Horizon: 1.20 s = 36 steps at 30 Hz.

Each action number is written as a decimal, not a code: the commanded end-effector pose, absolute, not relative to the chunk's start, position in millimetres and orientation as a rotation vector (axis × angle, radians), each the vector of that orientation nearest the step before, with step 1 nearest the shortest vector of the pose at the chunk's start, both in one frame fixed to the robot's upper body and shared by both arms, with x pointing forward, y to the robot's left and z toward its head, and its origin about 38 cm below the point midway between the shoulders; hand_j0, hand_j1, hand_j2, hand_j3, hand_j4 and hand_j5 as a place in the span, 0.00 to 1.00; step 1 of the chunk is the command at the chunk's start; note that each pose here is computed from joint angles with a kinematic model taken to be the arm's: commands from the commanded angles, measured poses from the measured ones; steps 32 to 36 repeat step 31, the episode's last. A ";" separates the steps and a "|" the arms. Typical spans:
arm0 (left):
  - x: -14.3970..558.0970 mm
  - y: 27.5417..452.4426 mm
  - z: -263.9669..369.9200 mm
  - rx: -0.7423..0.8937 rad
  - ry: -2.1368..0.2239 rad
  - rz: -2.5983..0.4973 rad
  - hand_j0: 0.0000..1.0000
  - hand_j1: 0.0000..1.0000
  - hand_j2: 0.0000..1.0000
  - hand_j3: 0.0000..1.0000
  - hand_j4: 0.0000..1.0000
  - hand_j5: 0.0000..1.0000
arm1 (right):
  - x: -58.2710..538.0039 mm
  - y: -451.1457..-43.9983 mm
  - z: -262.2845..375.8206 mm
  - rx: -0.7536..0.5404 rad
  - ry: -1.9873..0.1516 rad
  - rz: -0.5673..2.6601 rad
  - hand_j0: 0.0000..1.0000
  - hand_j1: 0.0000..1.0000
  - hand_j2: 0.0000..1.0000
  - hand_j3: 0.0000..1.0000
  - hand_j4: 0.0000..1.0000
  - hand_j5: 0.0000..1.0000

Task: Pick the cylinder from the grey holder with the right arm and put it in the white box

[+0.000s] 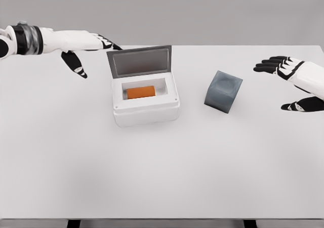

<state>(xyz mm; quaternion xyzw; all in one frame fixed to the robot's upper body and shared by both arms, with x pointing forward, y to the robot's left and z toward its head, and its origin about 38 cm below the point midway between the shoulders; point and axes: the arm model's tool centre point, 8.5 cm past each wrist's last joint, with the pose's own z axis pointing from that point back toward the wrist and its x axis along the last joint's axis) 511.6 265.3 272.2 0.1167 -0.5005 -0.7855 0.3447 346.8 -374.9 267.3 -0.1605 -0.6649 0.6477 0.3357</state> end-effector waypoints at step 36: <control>396.4 385.3 279.7 -0.006 -1.454 -1.738 1.00 1.00 1.00 1.00 1.00 1.00 | 347.5 -376.2 267.6 -0.416 -1.736 1.679 1.00 1.00 1.00 1.00 1.00 1.00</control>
